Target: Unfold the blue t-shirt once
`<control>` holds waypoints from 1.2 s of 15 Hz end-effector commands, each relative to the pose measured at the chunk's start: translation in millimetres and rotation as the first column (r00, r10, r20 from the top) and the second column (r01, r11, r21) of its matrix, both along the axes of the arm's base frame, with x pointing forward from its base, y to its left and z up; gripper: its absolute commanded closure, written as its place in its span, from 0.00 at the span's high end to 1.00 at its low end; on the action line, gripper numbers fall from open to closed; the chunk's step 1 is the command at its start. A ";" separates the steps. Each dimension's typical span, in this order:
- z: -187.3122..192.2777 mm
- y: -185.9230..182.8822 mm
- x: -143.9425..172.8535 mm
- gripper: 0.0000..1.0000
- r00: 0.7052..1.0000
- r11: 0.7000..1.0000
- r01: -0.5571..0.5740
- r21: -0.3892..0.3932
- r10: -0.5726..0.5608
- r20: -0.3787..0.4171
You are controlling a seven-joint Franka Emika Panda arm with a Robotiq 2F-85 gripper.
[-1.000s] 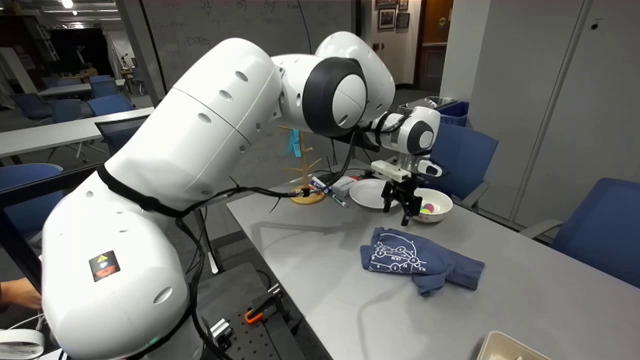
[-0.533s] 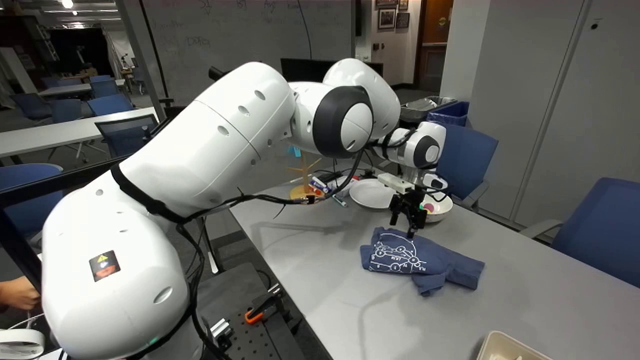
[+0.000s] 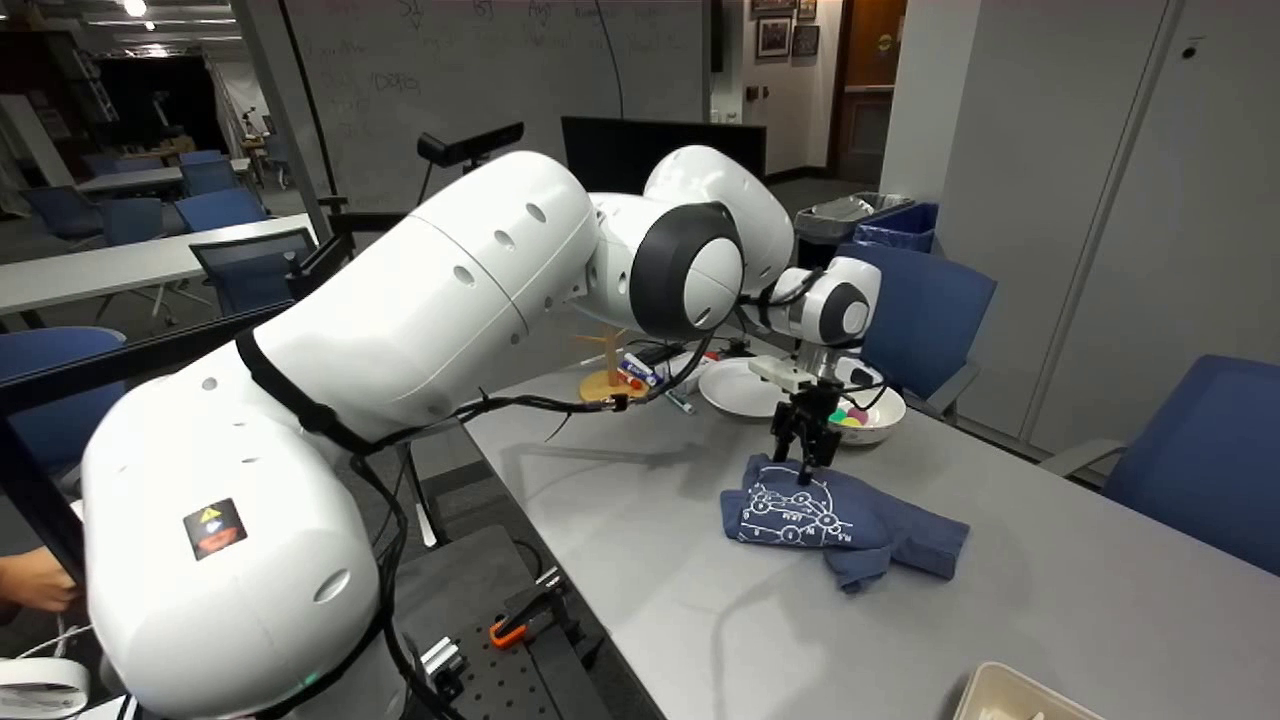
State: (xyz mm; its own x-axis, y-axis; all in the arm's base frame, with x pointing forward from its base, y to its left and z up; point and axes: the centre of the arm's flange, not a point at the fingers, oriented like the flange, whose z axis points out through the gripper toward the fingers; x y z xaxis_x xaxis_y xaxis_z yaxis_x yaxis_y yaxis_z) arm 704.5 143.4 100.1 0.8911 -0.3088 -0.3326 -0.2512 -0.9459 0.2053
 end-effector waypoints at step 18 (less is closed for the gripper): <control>9.8 16.6 15.9 0.60 1.000 1.000 0.013 -0.021 -0.013 -0.018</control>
